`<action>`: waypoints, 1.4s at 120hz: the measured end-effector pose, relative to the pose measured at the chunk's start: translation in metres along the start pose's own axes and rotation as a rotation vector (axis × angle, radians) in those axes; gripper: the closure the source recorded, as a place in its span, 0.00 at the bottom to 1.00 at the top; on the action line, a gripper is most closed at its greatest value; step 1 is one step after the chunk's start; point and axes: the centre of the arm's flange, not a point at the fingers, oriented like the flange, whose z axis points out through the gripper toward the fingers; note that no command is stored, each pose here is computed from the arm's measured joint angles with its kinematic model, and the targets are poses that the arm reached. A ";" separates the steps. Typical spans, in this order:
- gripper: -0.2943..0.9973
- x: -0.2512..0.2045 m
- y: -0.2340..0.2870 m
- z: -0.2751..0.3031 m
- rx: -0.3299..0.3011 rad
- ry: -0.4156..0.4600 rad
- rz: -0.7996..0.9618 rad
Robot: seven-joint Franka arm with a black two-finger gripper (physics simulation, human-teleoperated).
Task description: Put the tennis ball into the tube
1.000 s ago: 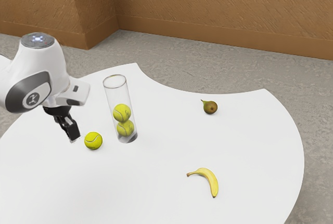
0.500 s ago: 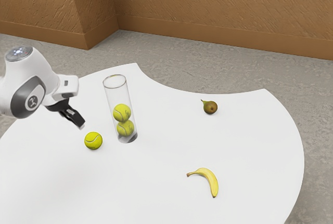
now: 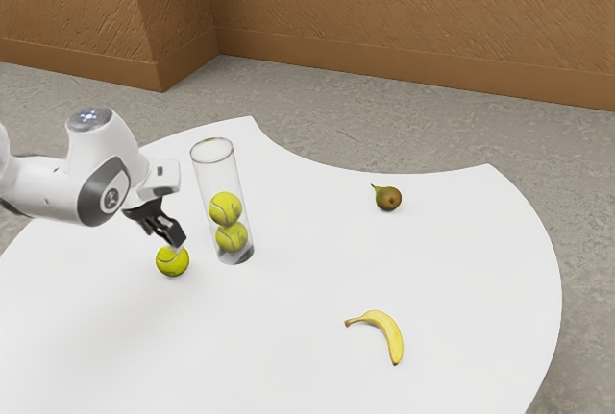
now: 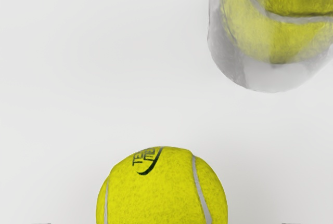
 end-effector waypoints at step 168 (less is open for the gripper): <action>0.76 0.019 0.052 -0.264 0.158 0.398 0.014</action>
